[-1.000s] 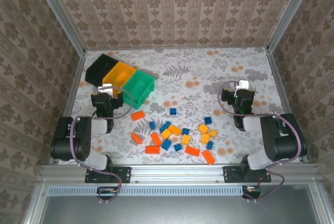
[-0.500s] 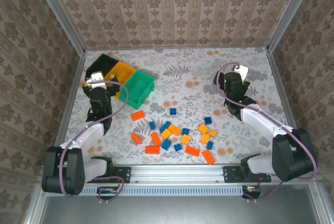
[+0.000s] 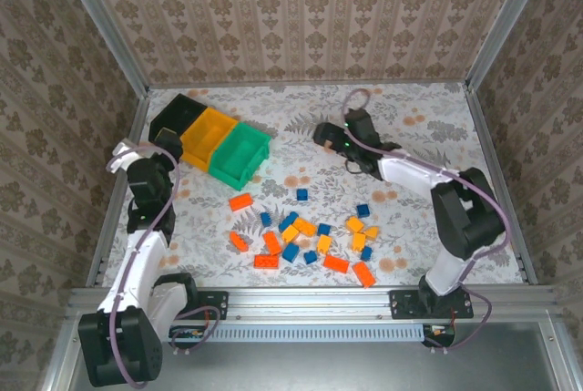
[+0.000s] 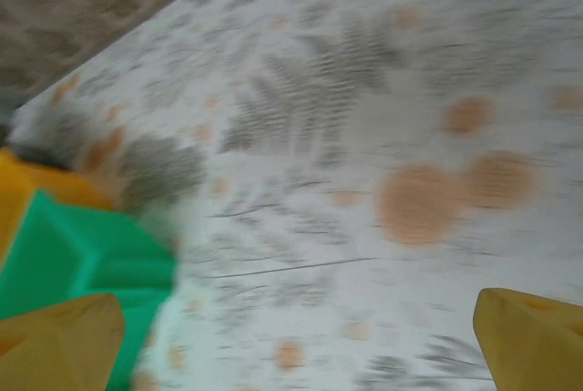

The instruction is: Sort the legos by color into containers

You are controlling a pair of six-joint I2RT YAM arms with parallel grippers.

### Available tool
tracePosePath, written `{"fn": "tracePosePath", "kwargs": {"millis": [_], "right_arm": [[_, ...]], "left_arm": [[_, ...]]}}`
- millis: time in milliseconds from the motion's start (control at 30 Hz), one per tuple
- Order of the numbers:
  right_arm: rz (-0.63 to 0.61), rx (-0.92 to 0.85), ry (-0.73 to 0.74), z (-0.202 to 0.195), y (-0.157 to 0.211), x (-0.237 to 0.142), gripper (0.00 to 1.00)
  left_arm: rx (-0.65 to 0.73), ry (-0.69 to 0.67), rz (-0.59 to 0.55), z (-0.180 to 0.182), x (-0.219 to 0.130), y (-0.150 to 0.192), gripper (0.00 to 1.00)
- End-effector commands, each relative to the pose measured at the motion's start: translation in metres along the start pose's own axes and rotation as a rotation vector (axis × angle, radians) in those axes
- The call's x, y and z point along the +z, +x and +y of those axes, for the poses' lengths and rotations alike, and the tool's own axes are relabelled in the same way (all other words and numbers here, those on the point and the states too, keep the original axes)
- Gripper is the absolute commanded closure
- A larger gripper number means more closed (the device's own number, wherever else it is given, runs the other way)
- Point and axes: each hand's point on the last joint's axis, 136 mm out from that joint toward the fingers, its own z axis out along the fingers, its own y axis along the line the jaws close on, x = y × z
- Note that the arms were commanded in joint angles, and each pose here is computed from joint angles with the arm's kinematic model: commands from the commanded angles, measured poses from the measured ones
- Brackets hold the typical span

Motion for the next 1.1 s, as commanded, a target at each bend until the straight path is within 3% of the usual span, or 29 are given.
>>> {"fn": "tracePosePath", "kwargs": {"millis": [0, 200, 400, 667, 800, 1067], "right_arm": [[0.134, 0.013, -0.012, 0.033, 0.037, 0.015, 0.01], [0.202, 0.088, 0.025, 0.081, 0.085, 0.047, 0.07], [0.238, 0.083, 0.09, 0.109, 0.108, 0.068, 0.1], [0.278, 0.079, 0.229, 0.092, 0.123, 0.089, 0.22], [0.28, 0.073, 0.225, 0.091, 0.118, 0.097, 0.31], [0.288, 0.065, 0.273, 0.071, 0.104, 0.099, 0.64]], "left_arm": [[-0.031, 0.002, 0.143, -0.001, 0.001, 0.025, 0.0], [0.039, -0.083, 0.316, 0.003, -0.01, 0.043, 0.0], [0.029, -0.047, 0.37, -0.001, -0.016, 0.054, 0.0], [0.039, -0.023, 0.41, -0.005, -0.021, 0.064, 0.0], [0.068, -0.014, 0.42, -0.01, -0.023, 0.067, 0.0], [0.105, -0.005, 0.438, -0.019, -0.024, 0.071, 0.0]]}}
